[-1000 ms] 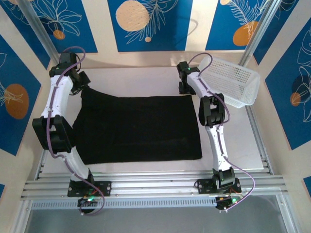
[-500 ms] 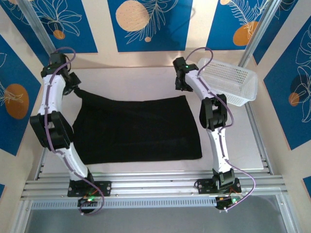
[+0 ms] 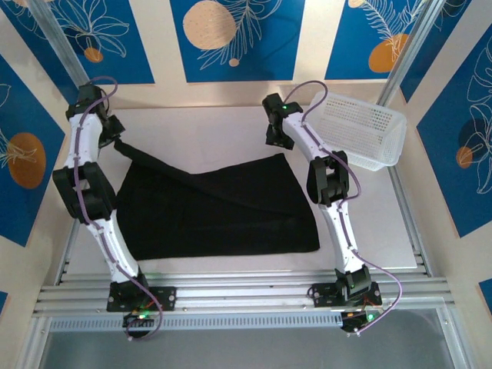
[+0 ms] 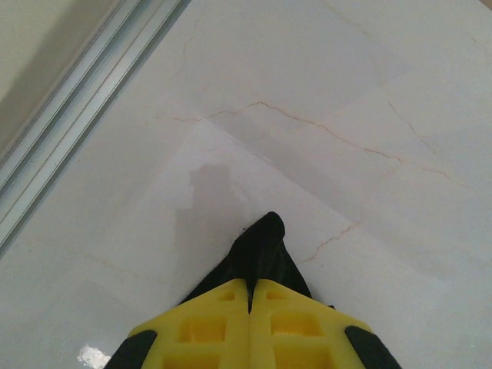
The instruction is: Fold and stack the t-shirts
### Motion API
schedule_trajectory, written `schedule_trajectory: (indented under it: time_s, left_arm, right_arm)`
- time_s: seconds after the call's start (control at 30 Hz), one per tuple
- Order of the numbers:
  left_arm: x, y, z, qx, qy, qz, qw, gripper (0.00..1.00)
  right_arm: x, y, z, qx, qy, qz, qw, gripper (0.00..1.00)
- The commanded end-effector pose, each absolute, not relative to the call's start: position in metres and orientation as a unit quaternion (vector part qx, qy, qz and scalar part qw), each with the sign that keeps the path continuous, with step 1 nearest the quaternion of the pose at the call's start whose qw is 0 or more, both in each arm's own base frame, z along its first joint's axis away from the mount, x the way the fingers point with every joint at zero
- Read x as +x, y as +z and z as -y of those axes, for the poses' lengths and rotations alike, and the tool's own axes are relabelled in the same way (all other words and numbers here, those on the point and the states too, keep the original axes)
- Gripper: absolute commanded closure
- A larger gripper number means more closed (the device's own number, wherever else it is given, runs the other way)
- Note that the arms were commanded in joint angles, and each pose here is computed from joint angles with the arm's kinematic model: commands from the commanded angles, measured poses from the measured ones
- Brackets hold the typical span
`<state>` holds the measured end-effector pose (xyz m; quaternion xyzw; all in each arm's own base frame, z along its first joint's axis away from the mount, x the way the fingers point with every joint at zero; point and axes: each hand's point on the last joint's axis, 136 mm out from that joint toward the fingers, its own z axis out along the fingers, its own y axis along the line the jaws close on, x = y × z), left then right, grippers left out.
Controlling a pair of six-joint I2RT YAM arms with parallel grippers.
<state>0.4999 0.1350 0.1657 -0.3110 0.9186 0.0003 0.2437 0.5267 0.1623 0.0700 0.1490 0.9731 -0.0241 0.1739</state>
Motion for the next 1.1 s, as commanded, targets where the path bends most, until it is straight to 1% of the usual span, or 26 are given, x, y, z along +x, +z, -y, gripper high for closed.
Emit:
schedule_trajectory:
  time_s: [0.0,0.13,0.2,0.4,0.53,0.6,0.73,0.8,0.9,1.07]
  left_arm:
    - [0.508,0.179,-0.134,-0.307,-0.006,-0.915,0.261,1.0]
    - [0.506,0.185,-0.131,-0.306,-0.007,-0.914,0.266,1.0]
    - [0.506,0.189,-0.129,-0.305,-0.009,-0.914,0.269,1.0]
    - [0.505,0.195,-0.125,-0.304,-0.015,-0.913,0.273,1.0]
    - [0.504,0.195,-0.122,-0.302,-0.02,-0.913,0.273,1.0]
    - [0.505,0.195,-0.12,-0.301,-0.023,-0.913,0.274,1.0]
    - [0.507,0.194,-0.115,-0.298,-0.026,-0.915,0.273,1.0]
    - [0.508,0.193,-0.113,-0.295,-0.028,-0.915,0.273,1.0]
    - [0.509,0.193,-0.109,-0.293,-0.03,-0.916,0.273,1.0]
    - [0.509,0.192,-0.104,-0.293,-0.03,-0.917,0.269,1.0]
  right_arm:
    - [0.514,0.067,-0.159,0.165,-0.027,-0.973,0.16,0.49]
    - [0.518,0.049,-0.172,0.143,-0.032,-0.977,0.154,0.51]
    - [0.519,0.04,-0.174,0.137,-0.052,-0.979,0.144,0.51]
    - [0.515,0.021,-0.158,0.147,-0.091,-0.976,0.129,0.52]
    - [0.514,0.016,-0.15,0.155,-0.092,-0.976,0.122,0.56]
    - [0.516,0.014,-0.15,0.151,-0.091,-0.977,0.122,0.6]
    - [0.515,0.019,-0.147,0.152,-0.098,-0.975,0.126,0.72]
    - [0.516,0.025,-0.146,0.15,-0.104,-0.974,0.134,0.82]
    - [0.519,0.036,-0.144,0.151,-0.108,-0.971,0.15,1.0]
    - [0.529,0.062,-0.14,0.151,-0.107,-0.965,0.186,1.0]
